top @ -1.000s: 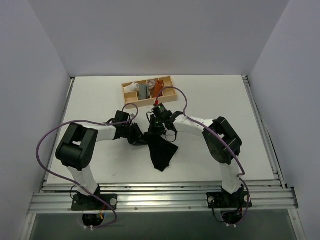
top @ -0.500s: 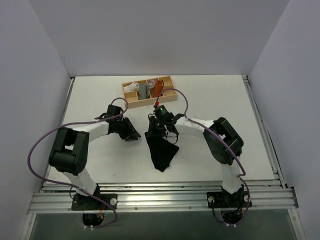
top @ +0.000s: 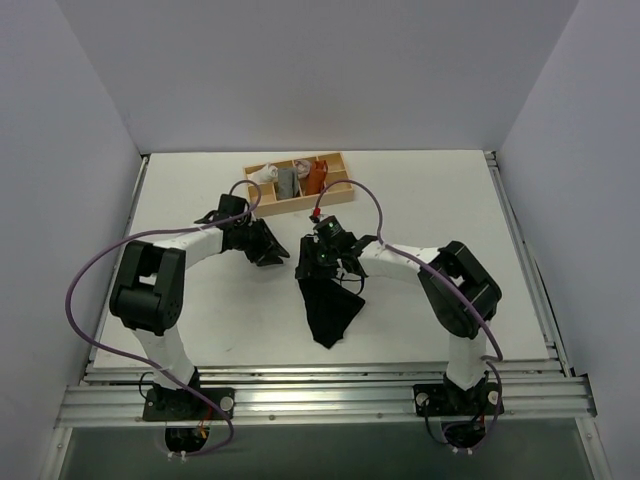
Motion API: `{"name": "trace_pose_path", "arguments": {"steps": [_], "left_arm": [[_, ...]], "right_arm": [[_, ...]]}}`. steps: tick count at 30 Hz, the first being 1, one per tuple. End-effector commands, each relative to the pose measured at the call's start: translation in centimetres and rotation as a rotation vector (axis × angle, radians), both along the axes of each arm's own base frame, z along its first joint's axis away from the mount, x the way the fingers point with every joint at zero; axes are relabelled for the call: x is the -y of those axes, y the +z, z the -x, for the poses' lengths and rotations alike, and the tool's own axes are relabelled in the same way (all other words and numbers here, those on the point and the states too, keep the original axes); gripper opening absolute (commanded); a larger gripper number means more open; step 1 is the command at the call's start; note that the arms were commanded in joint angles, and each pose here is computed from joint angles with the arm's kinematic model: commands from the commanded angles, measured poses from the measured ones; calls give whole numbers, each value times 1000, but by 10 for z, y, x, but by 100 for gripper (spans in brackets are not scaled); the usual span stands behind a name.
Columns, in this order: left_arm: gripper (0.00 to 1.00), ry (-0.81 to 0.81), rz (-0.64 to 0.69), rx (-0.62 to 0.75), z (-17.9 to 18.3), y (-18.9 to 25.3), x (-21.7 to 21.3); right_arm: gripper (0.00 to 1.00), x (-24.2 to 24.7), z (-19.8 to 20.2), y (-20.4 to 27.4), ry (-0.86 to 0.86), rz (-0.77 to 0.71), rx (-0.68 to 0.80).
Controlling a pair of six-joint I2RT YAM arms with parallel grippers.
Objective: Roll the underwear
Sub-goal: Fold the underwear
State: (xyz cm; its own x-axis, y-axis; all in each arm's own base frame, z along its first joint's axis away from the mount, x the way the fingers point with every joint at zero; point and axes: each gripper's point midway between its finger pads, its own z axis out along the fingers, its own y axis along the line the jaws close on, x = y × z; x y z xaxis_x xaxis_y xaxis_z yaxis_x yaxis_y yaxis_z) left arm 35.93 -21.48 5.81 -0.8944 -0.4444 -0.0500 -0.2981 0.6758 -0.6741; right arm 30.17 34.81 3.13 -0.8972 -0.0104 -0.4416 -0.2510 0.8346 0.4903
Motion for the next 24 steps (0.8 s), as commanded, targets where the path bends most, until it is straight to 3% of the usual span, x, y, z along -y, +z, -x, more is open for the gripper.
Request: {"name": "trace_pose_path", "arguments": {"steps": [1,9,15,19,24], "left_arm": [[40,-17,49,31,-11,14,8],[40,-48,93,36,-8,7,15],[41,-82,150,60,-13,14,25],[42,-101,170,87,-16,23,30],[43,-142,160,89,-9,24,35]], "right_arm": [[40,-10,-2,33,32,-73,79],[38,-12,-8,41,25,-69,87],[29,-13,-8,43,36,-71,92],[38,-14,-5,49,51,-84,104],[38,-10,-6,48,46,-80,102]]}}
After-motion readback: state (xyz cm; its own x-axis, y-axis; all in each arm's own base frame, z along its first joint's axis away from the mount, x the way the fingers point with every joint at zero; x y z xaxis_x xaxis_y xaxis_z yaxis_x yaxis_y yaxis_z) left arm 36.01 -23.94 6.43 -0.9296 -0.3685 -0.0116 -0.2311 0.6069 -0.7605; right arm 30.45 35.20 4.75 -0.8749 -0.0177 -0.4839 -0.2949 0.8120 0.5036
